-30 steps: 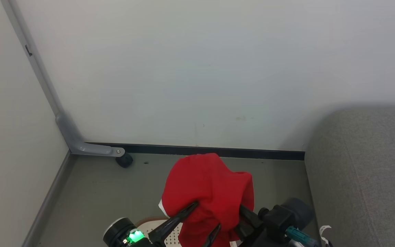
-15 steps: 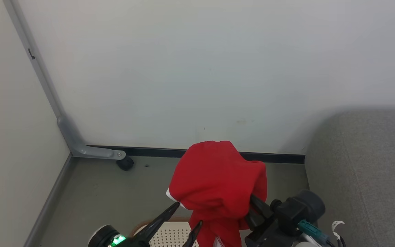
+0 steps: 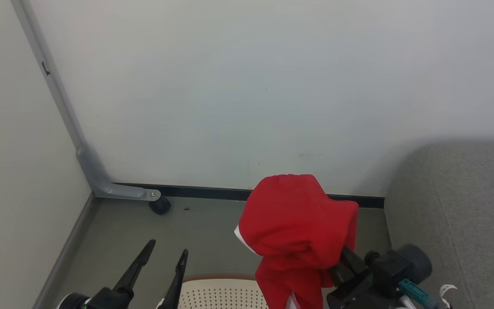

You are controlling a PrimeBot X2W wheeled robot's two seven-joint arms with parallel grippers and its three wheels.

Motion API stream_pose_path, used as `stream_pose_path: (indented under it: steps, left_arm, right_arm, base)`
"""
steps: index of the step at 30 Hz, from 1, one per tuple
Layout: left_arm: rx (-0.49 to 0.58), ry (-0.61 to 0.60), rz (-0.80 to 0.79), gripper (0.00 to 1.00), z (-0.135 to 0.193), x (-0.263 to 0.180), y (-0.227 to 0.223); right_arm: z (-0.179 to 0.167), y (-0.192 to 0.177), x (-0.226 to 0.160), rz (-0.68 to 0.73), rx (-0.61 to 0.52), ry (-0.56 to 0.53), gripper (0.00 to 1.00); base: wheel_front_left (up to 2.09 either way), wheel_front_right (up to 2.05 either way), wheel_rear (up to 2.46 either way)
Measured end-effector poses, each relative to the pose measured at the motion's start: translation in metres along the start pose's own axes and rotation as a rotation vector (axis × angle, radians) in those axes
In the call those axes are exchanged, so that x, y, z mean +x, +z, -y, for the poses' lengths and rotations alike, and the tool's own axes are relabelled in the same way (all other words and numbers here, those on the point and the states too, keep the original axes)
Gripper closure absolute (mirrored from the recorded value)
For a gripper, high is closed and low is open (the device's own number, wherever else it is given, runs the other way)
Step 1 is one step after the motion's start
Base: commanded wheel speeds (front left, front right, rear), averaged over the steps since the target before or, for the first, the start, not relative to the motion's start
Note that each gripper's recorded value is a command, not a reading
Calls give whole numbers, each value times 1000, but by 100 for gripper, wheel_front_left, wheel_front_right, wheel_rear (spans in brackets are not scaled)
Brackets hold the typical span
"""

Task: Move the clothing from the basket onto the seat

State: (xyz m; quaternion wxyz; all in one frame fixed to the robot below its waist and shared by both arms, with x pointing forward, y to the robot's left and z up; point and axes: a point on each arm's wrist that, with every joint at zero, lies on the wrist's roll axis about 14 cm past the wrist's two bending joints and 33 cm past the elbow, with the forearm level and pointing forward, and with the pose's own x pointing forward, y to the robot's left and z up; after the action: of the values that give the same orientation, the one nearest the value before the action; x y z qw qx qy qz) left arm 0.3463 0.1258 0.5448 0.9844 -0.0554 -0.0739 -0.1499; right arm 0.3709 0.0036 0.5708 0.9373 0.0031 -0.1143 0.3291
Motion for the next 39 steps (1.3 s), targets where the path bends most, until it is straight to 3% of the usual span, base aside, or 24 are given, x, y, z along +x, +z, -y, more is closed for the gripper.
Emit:
stream_pose_path:
  steps: [14, 23, 39]
  left_arm:
    - [2, 230, -110, 0, -46, -42, -35]
    - [-13, 253, -135, 0, -40, -53, -46]
    - [-35, 300, -126, 0, -41, -57, -46]
  right_arm:
    - [27, -3, -22, -7, 6, -129, 100]
    - [37, -10, -36, -24, 17, -193, 100]
    - [70, -21, -67, -56, 40, -398, 100]
  base:
    - [0, 0, 0]
    - [0, 0, 0]
    - [0, 0, 0]
